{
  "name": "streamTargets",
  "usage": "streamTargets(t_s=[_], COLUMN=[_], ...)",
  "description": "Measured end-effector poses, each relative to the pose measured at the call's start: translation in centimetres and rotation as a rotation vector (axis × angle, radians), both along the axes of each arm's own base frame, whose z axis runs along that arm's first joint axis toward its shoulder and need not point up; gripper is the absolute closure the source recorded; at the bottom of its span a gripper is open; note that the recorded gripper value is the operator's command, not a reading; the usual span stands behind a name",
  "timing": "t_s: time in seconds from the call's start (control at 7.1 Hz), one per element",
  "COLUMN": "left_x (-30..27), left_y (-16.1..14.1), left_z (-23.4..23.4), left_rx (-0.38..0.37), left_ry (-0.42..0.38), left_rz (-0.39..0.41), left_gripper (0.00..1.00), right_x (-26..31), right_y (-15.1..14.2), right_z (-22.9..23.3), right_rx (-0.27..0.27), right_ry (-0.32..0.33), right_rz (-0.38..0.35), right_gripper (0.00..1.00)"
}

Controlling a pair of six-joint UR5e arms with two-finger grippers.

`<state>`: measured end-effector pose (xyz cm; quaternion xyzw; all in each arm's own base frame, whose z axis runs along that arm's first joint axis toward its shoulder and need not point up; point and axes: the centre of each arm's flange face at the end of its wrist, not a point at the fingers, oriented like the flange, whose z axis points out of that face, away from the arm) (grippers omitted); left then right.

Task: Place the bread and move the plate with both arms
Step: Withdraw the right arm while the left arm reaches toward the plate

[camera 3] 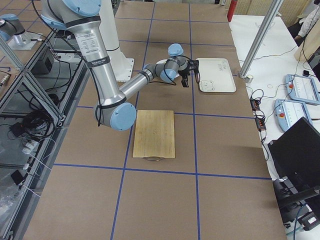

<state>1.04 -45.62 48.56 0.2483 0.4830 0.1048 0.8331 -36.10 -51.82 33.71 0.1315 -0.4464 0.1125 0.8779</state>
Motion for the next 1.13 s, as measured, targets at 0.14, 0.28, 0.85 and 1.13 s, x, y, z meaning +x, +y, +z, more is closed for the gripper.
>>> streamTargets(t_s=[0.14, 0.28, 0.85, 1.13], left_x=[4.3, 9.0, 30.1, 37.6], left_y=[-0.1, -0.3, 2.5, 4.3], left_z=[-2.2, -5.0, -13.5, -13.4], left_rx=[-0.037, -0.09, -0.334, -0.431], left_ry=[0.082, 0.165, 0.399, 0.494], left_rz=[0.015, 0.034, -0.021, -0.07], left_gripper=[0.02, 0.02, 0.02, 0.02], right_x=[5.2, 11.5, 36.6, 41.0], right_y=[-1.9, -2.7, 5.1, 10.0], right_z=[3.7, 8.5, 26.5, 30.5], right_rx=[0.004, 0.02, 0.037, -0.03], right_ry=[0.081, 0.148, 0.199, 0.147], right_rz=[-0.055, -0.12, -0.271, -0.26], right_gripper=[0.0, 0.0, 0.0, 0.0])
